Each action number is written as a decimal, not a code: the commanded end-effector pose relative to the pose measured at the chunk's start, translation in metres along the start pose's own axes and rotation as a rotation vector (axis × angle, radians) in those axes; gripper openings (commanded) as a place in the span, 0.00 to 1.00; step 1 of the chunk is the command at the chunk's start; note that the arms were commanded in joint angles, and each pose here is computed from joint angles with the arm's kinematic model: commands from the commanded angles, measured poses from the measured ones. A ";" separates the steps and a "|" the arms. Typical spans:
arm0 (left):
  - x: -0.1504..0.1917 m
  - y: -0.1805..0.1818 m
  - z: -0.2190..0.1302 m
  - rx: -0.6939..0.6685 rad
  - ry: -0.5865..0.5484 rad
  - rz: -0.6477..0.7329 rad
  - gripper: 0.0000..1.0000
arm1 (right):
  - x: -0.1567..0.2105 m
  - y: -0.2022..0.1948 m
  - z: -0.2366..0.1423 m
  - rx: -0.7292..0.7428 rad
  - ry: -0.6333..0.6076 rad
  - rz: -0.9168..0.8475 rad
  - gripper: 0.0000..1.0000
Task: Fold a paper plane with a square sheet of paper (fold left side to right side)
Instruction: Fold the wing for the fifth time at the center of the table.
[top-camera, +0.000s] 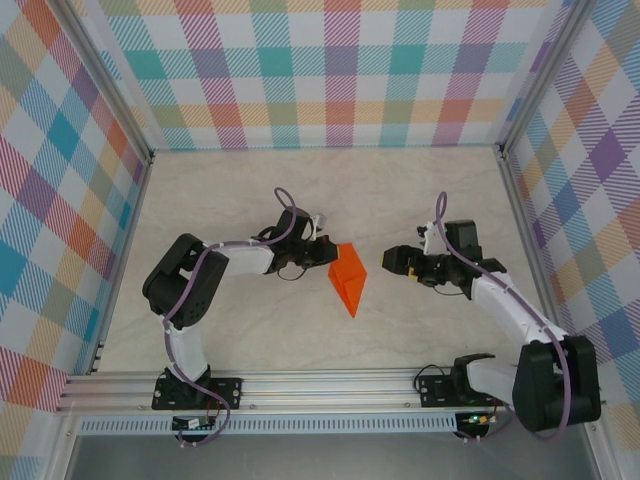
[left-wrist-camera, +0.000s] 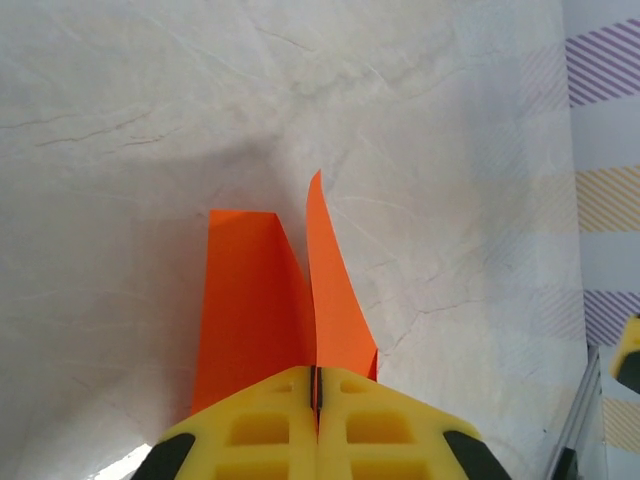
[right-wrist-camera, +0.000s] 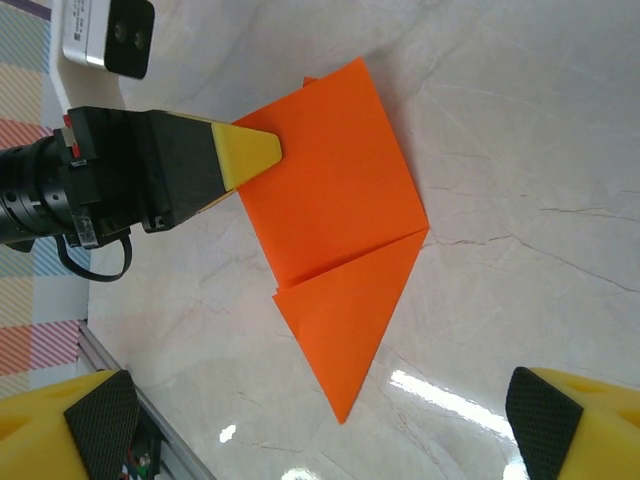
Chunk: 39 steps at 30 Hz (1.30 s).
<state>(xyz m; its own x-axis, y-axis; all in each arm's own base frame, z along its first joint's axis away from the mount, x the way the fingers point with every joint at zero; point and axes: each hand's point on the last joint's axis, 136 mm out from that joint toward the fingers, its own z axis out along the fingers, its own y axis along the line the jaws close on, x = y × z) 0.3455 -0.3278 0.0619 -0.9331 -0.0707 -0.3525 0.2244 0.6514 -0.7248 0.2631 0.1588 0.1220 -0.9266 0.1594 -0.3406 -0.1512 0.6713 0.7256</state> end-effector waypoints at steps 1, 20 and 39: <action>0.007 -0.011 -0.006 0.063 0.012 0.095 0.00 | -0.019 0.021 0.001 -0.093 -0.012 -0.140 0.96; 0.027 -0.040 -0.035 0.232 0.003 0.222 0.00 | -0.021 0.019 0.080 -0.239 0.118 -0.165 0.82; 0.030 -0.043 -0.030 0.281 0.012 0.206 0.00 | 0.005 0.009 0.103 -0.324 0.216 -0.124 0.62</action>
<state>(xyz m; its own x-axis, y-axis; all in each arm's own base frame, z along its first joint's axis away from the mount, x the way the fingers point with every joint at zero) 0.3008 -0.3326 0.0970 -0.8738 0.0430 -0.4845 0.4506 0.4463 -0.7732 0.2948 0.2338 0.0598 -0.9523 -0.0629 -0.2985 -0.2930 0.4615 0.8374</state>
